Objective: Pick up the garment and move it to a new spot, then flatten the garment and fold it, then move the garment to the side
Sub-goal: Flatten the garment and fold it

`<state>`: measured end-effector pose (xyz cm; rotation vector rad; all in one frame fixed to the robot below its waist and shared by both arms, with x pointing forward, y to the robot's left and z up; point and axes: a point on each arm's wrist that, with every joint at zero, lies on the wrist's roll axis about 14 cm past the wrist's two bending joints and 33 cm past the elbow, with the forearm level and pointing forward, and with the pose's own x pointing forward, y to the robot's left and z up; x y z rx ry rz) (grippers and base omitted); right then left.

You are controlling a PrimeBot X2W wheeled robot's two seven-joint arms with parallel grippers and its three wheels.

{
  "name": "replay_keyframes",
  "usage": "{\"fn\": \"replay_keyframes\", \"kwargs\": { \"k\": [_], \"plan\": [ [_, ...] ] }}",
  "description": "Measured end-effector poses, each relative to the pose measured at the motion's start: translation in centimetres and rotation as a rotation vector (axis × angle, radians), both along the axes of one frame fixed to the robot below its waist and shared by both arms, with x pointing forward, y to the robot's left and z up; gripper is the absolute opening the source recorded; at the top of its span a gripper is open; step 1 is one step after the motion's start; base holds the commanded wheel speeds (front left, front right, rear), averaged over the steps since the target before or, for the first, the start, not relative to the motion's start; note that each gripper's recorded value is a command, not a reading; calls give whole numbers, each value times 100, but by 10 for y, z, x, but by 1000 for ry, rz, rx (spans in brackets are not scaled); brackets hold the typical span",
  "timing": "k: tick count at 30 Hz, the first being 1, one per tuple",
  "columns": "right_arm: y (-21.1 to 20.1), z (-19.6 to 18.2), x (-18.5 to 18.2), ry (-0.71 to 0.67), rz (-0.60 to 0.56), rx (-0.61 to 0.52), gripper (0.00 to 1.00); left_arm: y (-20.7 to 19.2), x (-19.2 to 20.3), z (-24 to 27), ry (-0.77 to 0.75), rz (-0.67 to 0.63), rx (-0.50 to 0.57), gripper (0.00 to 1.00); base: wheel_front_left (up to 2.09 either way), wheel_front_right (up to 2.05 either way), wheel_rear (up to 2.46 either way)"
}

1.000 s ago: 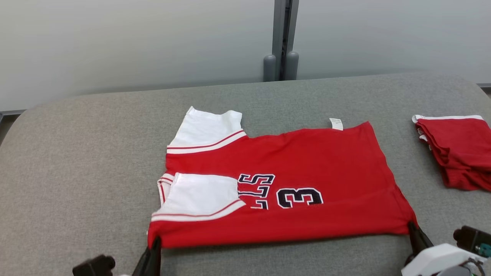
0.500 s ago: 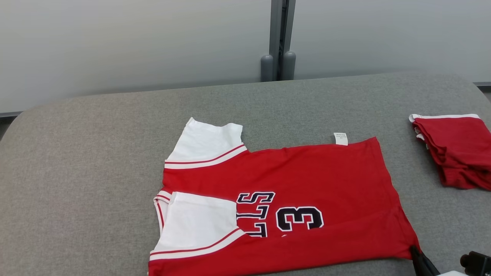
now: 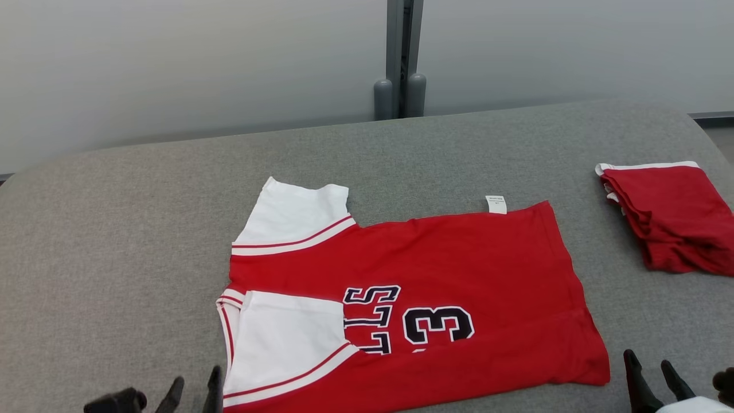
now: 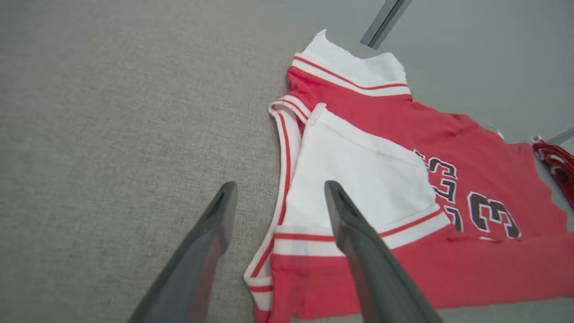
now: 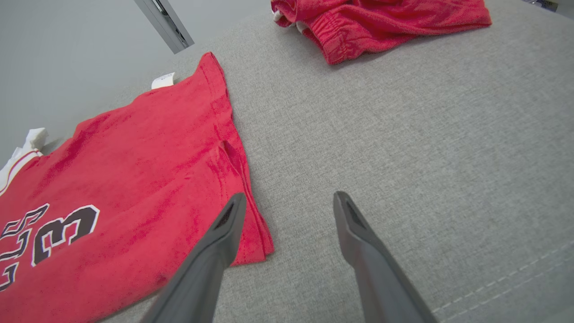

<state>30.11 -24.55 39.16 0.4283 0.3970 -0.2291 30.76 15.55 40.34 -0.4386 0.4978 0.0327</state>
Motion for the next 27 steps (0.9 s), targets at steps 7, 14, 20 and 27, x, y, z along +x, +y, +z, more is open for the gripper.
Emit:
{"fn": "replay_keyframes", "kwargs": {
  "k": [7,14,20,27],
  "plan": [
    [9,34,29,-103,69,-93,100,-16,67,37,-134,-144,85,100,0,0,0],
    [26,51,57,-139,173,-139,100,-36,135,48,-156,-288,189,100,0,0,0],
    [41,54,78,-142,244,-145,100,-55,185,26,-55,-385,273,100,0,0,0],
    [41,51,93,-137,269,-154,100,-58,239,4,48,-389,357,100,0,0,0]
  ]
}}
